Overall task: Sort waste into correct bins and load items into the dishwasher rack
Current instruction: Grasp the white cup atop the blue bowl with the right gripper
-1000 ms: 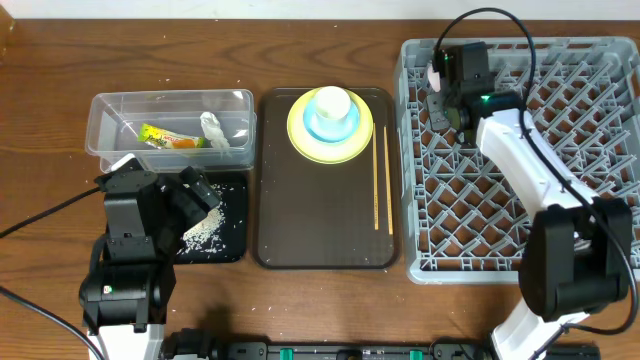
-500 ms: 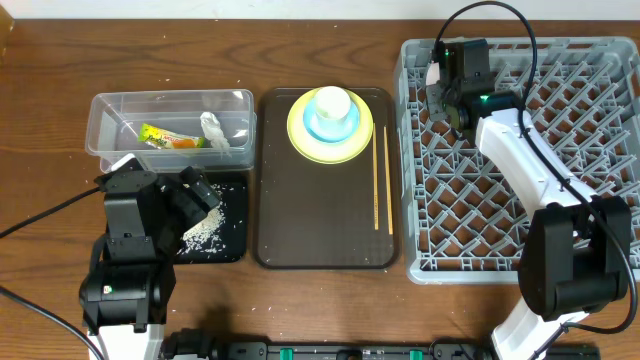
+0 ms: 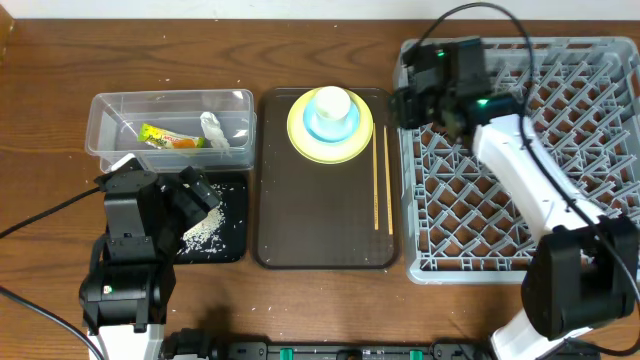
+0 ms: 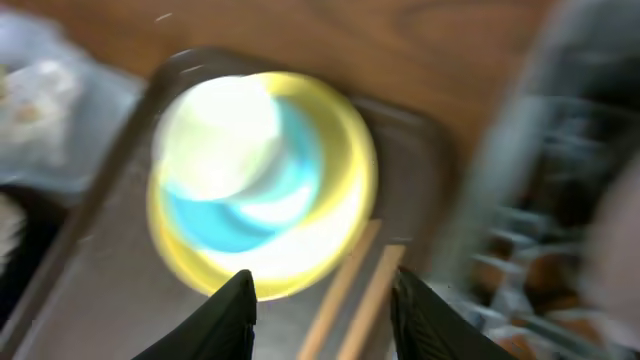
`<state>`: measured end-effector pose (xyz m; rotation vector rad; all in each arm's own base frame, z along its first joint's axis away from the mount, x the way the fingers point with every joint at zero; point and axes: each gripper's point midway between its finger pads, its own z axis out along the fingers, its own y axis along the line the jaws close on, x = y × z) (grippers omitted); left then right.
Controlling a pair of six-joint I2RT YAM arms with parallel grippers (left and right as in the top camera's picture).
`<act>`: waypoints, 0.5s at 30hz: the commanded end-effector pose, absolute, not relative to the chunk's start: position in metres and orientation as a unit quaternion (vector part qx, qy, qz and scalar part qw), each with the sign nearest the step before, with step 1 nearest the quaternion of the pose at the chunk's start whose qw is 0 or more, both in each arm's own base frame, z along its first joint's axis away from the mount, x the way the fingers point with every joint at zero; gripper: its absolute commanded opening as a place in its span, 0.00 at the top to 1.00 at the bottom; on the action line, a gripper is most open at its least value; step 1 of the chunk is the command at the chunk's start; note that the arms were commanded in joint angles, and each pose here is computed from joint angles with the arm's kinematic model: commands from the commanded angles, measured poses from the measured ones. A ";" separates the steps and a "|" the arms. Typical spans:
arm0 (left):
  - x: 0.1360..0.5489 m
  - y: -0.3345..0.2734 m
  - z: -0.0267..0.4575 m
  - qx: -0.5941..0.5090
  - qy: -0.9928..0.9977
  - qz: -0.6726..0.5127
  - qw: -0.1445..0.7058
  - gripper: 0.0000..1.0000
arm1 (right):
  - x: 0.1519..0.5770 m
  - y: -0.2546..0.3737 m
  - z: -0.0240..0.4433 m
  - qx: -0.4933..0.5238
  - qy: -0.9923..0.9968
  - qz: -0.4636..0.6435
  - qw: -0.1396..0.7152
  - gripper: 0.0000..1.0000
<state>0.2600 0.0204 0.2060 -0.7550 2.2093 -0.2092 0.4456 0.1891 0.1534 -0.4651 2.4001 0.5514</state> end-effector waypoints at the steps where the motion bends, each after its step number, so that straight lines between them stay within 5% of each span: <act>1: 0.261 0.024 0.214 -0.300 0.864 -0.079 0.398 0.02 | 0.428 0.227 0.163 -0.211 0.897 0.232 0.311 0.58; 15: 0.261 0.024 0.214 -0.300 0.864 -0.079 0.398 0.02 | 0.416 0.278 0.164 -0.375 0.842 0.052 0.383 0.68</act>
